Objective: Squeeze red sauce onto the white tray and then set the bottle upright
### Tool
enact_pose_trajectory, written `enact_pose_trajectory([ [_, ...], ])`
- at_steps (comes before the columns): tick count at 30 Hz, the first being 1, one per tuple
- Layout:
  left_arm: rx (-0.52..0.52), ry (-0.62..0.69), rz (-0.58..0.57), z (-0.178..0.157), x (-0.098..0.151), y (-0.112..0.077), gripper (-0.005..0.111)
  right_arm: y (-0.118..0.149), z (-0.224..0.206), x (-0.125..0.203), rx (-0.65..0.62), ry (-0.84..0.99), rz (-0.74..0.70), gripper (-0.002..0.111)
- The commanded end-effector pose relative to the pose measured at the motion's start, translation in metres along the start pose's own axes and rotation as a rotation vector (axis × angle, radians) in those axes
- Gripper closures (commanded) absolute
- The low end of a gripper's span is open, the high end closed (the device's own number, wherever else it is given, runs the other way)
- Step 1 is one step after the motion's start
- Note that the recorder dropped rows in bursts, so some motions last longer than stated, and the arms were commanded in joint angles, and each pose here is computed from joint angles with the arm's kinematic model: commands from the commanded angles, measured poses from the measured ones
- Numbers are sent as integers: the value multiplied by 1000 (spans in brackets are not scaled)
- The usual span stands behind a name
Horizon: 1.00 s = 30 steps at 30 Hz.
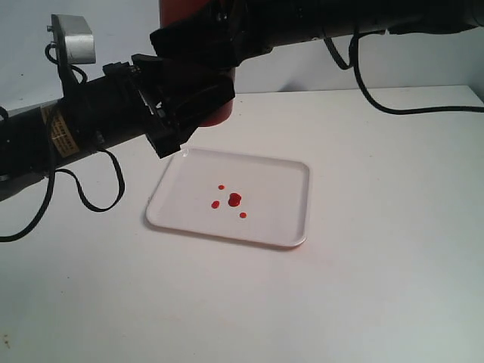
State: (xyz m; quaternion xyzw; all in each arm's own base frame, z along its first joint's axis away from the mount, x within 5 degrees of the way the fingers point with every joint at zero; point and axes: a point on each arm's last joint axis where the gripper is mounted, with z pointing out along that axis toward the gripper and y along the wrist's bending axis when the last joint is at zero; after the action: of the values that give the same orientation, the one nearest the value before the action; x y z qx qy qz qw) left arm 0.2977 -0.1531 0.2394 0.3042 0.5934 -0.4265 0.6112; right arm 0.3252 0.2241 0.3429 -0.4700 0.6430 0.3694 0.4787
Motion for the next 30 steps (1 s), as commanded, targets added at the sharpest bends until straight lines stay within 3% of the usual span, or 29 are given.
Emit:
enact_pose_trajectory([
  [1, 13, -76, 0, 1, -11, -3, 107, 2, 0, -3, 10, -12, 5, 108],
  [13, 13, -76, 0, 1, -11, -3, 107, 1, 0, -3, 14, -12, 6, 108],
  [23, 11, -76, 1, 1, -11, -2, 95, 1, 0, -3, 14, -12, 6, 108],
  [26, 11, -76, 1, 1, -11, -2, 84, 1, 0, -3, 14, -12, 6, 108],
  [30, 10, -78, 0, 1, -11, -2, 54, 1, 0, -3, 14, -12, 6, 108],
])
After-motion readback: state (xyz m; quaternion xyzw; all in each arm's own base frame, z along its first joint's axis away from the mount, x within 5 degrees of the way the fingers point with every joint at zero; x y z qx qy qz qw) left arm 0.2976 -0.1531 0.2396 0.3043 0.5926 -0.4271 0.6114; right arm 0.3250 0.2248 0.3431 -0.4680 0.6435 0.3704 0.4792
